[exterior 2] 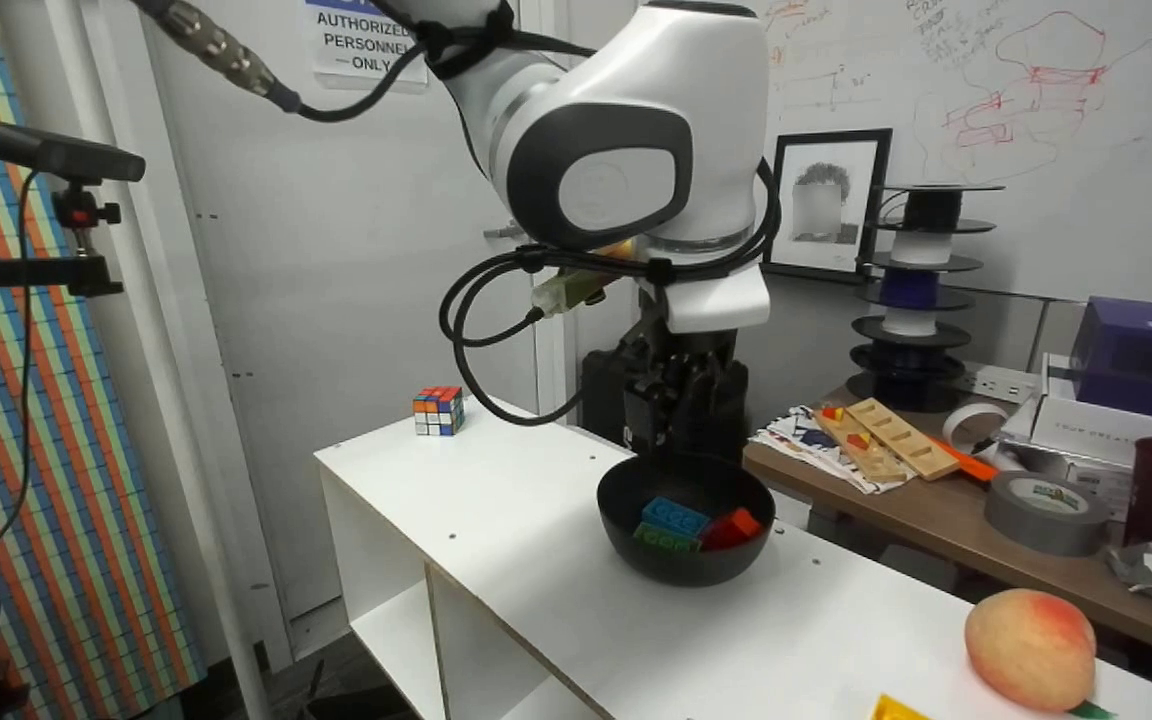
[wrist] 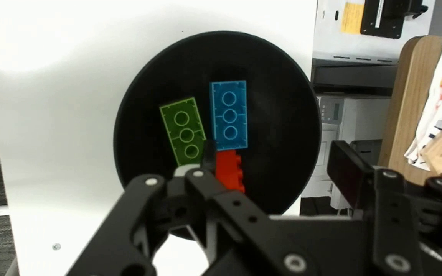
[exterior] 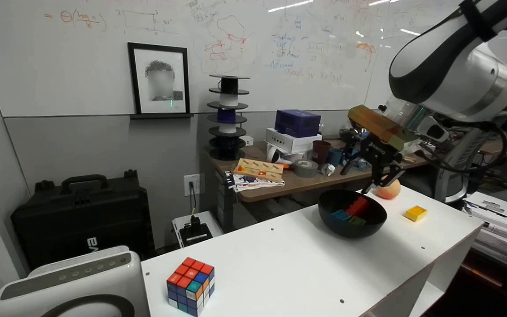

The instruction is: Pick up the building block toys from the top of the cabinet and put them in the black bowl.

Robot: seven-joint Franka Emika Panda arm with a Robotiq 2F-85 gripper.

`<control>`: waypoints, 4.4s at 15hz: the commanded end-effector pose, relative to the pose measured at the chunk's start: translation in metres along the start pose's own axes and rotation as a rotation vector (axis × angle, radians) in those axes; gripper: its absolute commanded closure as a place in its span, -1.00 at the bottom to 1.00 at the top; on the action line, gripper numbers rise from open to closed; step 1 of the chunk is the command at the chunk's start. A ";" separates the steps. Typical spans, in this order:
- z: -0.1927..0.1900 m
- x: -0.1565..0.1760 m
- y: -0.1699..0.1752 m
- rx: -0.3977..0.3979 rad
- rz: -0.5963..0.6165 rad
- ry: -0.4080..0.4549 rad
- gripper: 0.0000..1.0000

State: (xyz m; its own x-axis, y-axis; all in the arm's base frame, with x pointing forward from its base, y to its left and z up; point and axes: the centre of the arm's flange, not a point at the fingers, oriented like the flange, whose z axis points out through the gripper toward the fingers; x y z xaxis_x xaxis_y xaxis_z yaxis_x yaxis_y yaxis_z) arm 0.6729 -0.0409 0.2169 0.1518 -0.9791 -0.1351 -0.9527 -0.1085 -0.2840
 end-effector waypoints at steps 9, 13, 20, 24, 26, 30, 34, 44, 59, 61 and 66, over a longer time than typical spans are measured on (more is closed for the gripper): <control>-0.046 0.079 0.063 -0.114 -0.143 -0.114 -0.99; -0.059 0.133 0.094 -0.147 -0.107 -0.062 -1.00; -0.063 0.184 0.097 -0.258 -0.077 -0.046 -1.00; -0.056 0.210 0.093 -0.345 -0.093 -0.049 -1.00; -0.049 0.228 0.091 -0.384 -0.100 -0.021 -1.00; -0.024 0.249 0.103 -0.452 -0.099 0.039 -1.00; 0.006 0.247 0.099 -0.371 -0.171 0.142 -1.00; 0.020 0.212 0.066 -0.217 -0.291 0.227 -1.00; 0.061 0.238 0.058 -0.121 -0.124 0.110 -1.00; 0.068 0.240 0.062 -0.132 -0.113 0.104 -1.00; 0.075 0.242 0.072 -0.152 -0.105 0.079 -0.33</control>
State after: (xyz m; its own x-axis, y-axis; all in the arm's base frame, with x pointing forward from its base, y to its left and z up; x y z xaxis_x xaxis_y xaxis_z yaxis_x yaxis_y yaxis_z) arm 0.6529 -0.2689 0.0938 0.2395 -0.9709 -0.0062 -0.9626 -0.2366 -0.1316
